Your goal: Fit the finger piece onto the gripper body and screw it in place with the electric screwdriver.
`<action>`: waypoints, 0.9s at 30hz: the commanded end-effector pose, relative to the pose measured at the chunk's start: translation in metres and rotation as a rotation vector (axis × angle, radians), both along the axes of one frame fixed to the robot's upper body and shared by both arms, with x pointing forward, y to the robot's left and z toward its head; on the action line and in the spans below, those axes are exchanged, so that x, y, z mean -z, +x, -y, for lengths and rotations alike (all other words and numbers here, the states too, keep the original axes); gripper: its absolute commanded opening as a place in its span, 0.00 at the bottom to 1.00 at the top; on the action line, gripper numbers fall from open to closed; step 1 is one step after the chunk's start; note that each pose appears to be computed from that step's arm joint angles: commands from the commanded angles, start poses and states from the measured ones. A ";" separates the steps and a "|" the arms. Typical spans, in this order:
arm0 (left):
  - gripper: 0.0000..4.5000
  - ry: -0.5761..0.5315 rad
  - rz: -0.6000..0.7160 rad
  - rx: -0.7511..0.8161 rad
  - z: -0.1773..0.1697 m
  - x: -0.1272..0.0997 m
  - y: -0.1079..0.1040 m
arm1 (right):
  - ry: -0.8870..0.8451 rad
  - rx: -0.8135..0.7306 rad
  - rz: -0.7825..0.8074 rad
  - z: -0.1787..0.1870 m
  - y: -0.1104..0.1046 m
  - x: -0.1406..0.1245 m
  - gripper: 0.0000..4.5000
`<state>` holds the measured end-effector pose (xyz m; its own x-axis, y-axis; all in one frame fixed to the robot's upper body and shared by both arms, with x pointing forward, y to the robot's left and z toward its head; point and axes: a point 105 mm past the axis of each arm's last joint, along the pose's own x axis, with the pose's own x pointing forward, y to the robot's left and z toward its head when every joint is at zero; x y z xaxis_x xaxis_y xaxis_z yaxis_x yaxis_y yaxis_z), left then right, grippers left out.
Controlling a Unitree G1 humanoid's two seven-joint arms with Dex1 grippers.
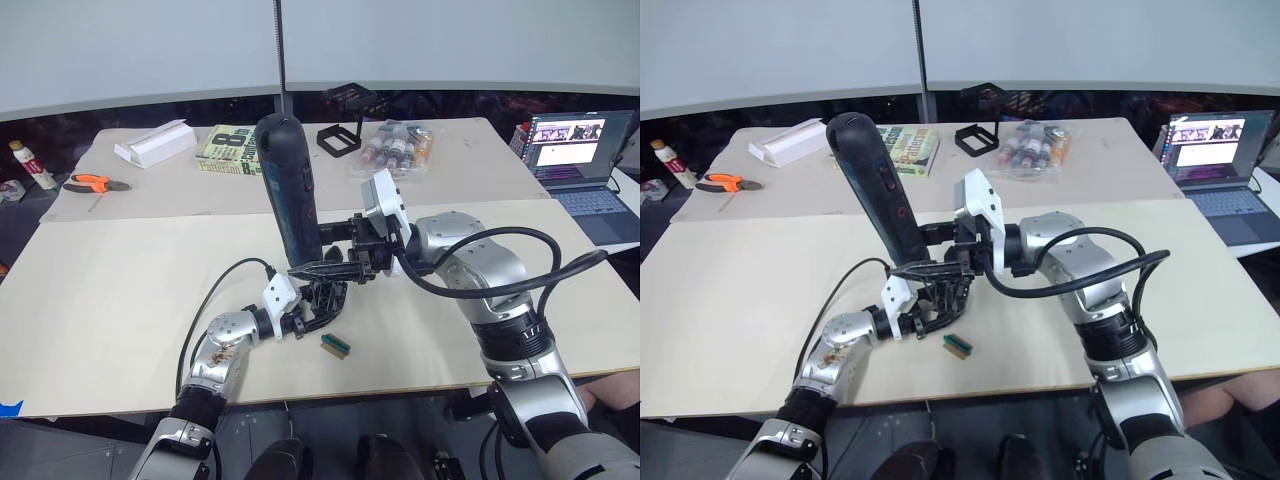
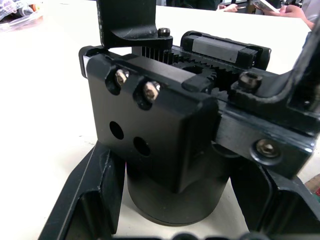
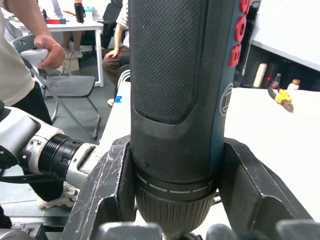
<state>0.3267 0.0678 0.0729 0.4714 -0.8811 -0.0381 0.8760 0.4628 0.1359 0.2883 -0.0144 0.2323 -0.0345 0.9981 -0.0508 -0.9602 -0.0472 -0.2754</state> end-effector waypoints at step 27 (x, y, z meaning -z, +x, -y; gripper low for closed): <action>0.55 0.009 -0.012 0.013 -0.001 0.002 -0.004 | -0.089 0.053 -0.054 0.003 0.009 0.032 0.43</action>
<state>0.3273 0.0696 0.0712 0.4767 -0.8777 -0.0489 0.8748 0.4681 0.1252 0.2905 -0.0138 0.2280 -0.0251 0.9987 -0.0432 -0.9600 -0.0362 -0.2776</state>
